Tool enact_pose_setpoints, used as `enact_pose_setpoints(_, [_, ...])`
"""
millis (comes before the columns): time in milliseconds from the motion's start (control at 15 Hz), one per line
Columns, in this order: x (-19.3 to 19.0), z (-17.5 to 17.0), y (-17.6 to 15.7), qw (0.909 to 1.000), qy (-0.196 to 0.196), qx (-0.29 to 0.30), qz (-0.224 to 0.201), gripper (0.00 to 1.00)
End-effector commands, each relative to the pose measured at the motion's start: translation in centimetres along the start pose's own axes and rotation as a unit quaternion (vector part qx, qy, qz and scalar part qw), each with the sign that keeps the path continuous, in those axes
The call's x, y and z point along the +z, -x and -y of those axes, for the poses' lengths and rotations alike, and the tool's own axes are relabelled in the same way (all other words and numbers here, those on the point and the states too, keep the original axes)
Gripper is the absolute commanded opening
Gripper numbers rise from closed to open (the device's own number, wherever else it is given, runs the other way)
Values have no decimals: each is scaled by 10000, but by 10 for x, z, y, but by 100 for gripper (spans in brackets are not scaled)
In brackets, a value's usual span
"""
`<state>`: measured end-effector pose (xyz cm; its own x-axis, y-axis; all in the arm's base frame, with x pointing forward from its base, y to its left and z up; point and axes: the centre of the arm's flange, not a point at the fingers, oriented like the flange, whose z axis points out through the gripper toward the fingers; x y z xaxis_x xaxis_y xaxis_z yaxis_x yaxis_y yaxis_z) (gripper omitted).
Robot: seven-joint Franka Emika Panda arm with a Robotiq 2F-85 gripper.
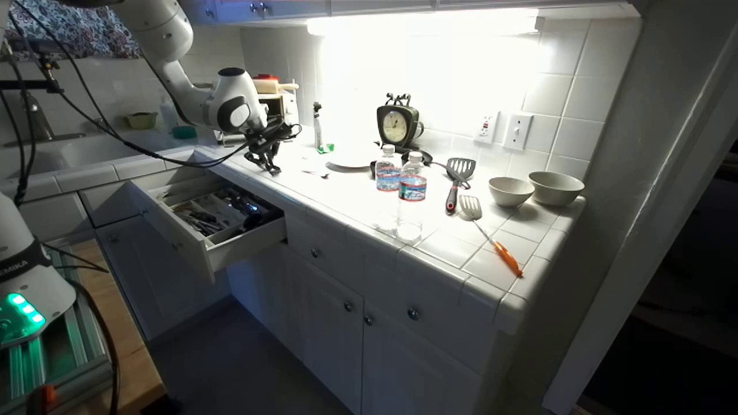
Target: Move the forks closer to each other
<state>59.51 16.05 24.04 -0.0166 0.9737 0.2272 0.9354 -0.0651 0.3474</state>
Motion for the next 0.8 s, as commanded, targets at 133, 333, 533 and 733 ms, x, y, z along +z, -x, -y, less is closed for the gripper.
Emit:
enact_pose_setpoints(133, [-4, -8, -6, 9999, 50, 70, 144, 62])
enact_pose_setpoints(333, [-12, -8, -8, 9998, 49, 176, 63, 82])
enact_pose_setpoints(533, [-20, -9, -11, 9981, 73, 570, 211, 100])
enact_pose_setpoints(733, [-34, -14, -14, 9892, 155, 1371, 485, 100])
